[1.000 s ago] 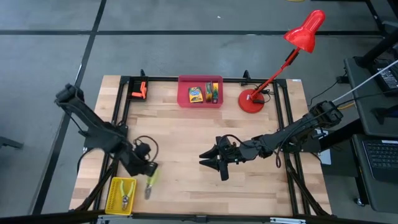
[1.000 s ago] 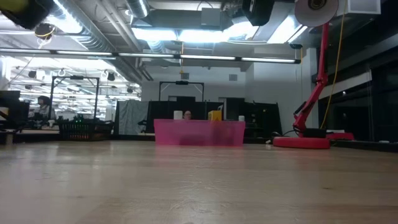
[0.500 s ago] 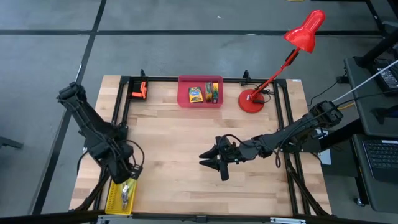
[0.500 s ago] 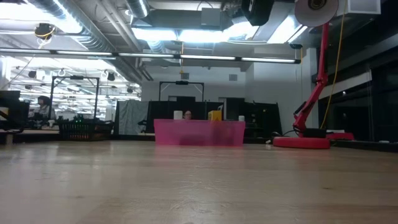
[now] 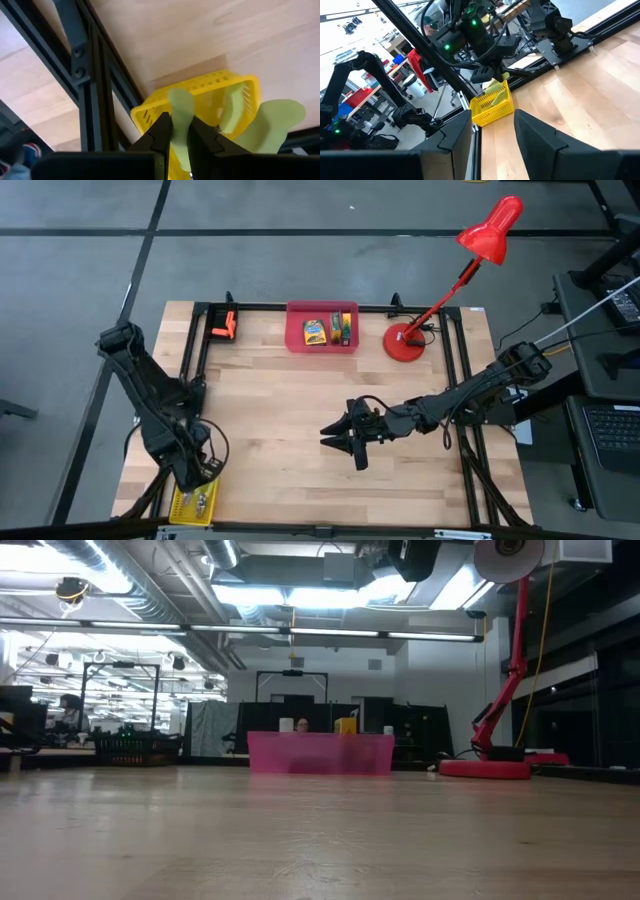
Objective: Pick & Place School Supplies
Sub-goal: Put the green pliers into the yellow bin
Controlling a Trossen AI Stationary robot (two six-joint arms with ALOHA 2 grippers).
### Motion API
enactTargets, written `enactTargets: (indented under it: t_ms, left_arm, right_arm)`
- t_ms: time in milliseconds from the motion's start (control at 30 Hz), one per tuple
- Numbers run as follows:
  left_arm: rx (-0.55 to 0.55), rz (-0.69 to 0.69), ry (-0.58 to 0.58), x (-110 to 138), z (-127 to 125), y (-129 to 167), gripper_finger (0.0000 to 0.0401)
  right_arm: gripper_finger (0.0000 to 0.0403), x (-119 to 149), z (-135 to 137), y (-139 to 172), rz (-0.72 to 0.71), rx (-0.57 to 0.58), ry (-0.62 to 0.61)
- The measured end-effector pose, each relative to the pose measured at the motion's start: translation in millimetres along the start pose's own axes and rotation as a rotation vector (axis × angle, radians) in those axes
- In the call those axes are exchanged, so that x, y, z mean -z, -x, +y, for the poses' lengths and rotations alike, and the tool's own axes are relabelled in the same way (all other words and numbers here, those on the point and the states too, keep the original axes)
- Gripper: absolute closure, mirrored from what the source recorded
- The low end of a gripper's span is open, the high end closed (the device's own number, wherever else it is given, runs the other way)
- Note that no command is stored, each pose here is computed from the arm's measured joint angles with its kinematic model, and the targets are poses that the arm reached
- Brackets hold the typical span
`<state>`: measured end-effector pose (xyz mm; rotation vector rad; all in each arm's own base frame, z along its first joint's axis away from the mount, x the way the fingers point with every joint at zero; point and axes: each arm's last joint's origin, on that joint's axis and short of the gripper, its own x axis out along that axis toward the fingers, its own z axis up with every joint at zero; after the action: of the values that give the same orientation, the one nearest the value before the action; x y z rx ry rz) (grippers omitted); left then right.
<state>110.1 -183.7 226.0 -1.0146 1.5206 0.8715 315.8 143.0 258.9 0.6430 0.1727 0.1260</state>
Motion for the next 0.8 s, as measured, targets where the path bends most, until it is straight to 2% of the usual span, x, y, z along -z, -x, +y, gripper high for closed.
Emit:
enactTargets:
  t_ms: [300,633,700,800]
  left_arm:
    - [-0.036,-0.045,-0.01,7,-9,-19,0.037]
    - [-0.029,-0.025,-0.054,22,-17,-38,0.037]
    - [-0.016,-0.013,-0.078,25,-19,-40,0.0357]
    - [-0.014,-0.021,-0.106,26,-19,-41,0.0307]
  right_arm:
    - [0.0249,0,0,0,0.002,-0.001,-0.009]
    - [0.0249,0,0,0,0.002,-0.001,-0.009]
    - [0.0249,0,0,0,0.002,-0.001,-0.009]
    - [0.025,0,0,0,0.004,-0.004,-0.009]
